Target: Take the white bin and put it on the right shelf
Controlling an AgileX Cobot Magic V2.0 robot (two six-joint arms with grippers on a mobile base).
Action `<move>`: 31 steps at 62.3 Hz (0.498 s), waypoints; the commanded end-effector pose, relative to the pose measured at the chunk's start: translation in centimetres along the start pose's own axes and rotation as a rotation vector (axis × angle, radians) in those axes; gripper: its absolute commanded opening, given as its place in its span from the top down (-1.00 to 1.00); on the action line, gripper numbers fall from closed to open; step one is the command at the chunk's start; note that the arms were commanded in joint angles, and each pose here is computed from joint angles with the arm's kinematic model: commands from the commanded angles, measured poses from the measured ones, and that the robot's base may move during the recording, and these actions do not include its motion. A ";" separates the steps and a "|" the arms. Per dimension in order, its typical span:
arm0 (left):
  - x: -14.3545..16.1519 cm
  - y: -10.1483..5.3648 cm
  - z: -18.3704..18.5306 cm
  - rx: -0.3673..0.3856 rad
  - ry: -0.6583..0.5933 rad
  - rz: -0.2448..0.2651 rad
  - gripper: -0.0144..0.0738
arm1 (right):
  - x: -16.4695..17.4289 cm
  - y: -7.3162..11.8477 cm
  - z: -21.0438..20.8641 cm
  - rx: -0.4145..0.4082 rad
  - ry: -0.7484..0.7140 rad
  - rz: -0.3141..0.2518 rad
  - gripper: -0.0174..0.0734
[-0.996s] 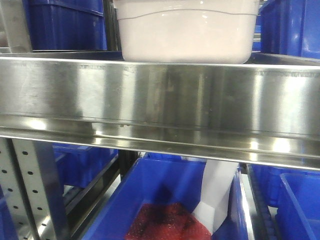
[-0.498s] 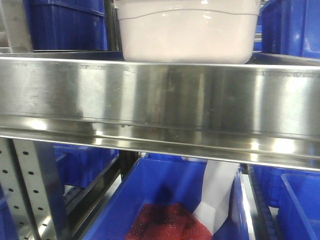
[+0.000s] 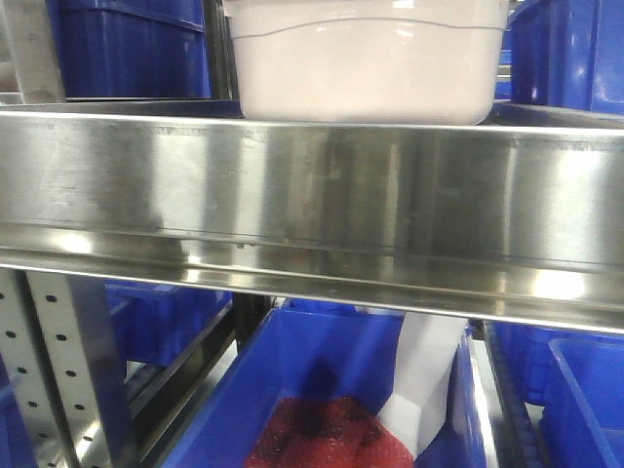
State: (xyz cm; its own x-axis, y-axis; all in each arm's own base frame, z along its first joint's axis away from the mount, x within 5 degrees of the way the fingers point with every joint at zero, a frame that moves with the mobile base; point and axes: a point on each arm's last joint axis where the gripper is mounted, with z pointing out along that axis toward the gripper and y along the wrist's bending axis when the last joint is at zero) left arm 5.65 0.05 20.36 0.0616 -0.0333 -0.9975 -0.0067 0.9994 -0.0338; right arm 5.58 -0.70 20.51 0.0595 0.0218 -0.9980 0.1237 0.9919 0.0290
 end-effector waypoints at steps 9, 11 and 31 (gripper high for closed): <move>-0.4 0.1 -0.1 -0.006 -0.091 -0.011 0.94 | -0.2 0.0 -0.1 -0.001 -0.054 -0.016 0.46; -0.4 0.1 -0.1 -0.006 -0.091 -0.011 0.94 | -0.2 0.0 -0.1 -0.001 -0.056 -0.015 0.46; -0.4 0.1 -0.1 -0.006 -0.091 -0.011 0.94 | -0.3 0.0 -0.1 -0.001 -0.062 -0.013 0.46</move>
State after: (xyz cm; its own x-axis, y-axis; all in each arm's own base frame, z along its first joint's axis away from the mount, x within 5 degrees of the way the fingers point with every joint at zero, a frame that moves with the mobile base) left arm 5.65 0.05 20.36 0.0616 -0.0333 -0.9975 -0.0067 0.9994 -0.0338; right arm 5.58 -0.69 20.51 0.0591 0.0157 -0.9981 0.1225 0.9922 0.0229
